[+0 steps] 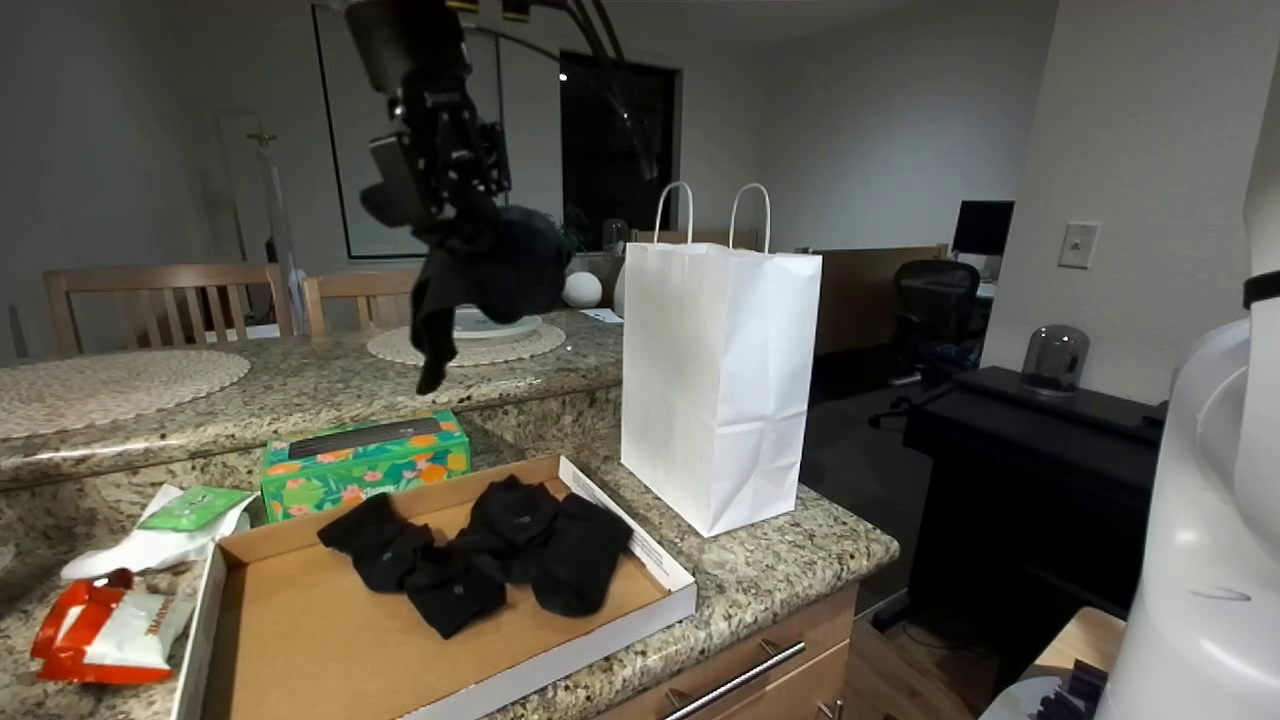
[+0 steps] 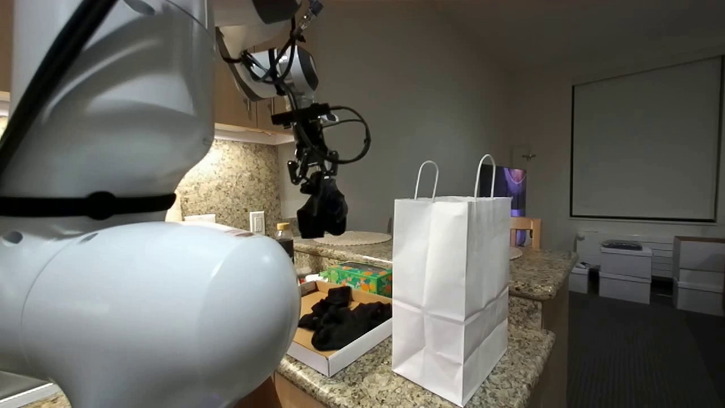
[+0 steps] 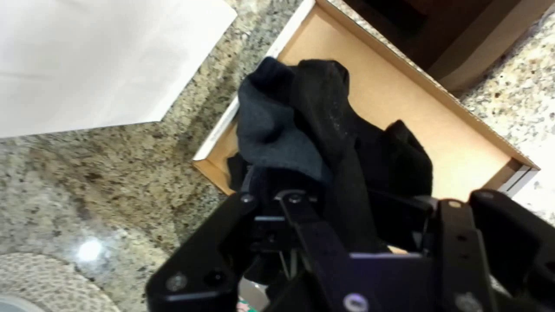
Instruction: Put the socks in the bag
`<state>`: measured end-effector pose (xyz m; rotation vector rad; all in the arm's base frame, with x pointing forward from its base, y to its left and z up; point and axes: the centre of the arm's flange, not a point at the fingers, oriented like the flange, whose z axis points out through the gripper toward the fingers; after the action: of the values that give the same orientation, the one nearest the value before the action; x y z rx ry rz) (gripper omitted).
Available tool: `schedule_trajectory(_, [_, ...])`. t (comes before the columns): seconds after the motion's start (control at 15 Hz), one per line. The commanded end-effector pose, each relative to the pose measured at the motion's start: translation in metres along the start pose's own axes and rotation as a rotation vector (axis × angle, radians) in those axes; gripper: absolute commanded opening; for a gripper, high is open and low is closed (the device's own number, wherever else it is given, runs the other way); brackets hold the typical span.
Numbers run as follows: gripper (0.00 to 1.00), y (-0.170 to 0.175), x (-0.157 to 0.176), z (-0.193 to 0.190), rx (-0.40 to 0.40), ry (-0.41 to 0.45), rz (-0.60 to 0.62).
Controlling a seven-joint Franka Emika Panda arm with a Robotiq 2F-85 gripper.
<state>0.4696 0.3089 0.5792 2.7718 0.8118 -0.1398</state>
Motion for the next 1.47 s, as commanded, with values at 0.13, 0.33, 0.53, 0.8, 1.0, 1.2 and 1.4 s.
schedule_trajectory(0.13, [0.11,0.134,-0.029,-0.043,-0.029,-0.016,0.100])
schedule_trajectory(0.33, [0.10,0.220,-0.054,-0.043,0.006,0.023,0.123])
schedule_trajectory(0.53, [0.10,0.279,-0.086,-0.027,0.001,0.052,0.115])
schedule_trajectory(0.8, [0.10,0.333,-0.134,-0.017,-0.025,0.109,0.121])
schedule_trajectory(1.0, [0.10,0.356,-0.159,-0.026,-0.047,0.159,0.138])
schedule_trajectory(1.2, [0.10,0.366,-0.178,-0.045,-0.067,0.202,0.146])
schedule_trajectory(1.4, [0.10,0.363,-0.181,-0.046,-0.074,0.198,0.131])
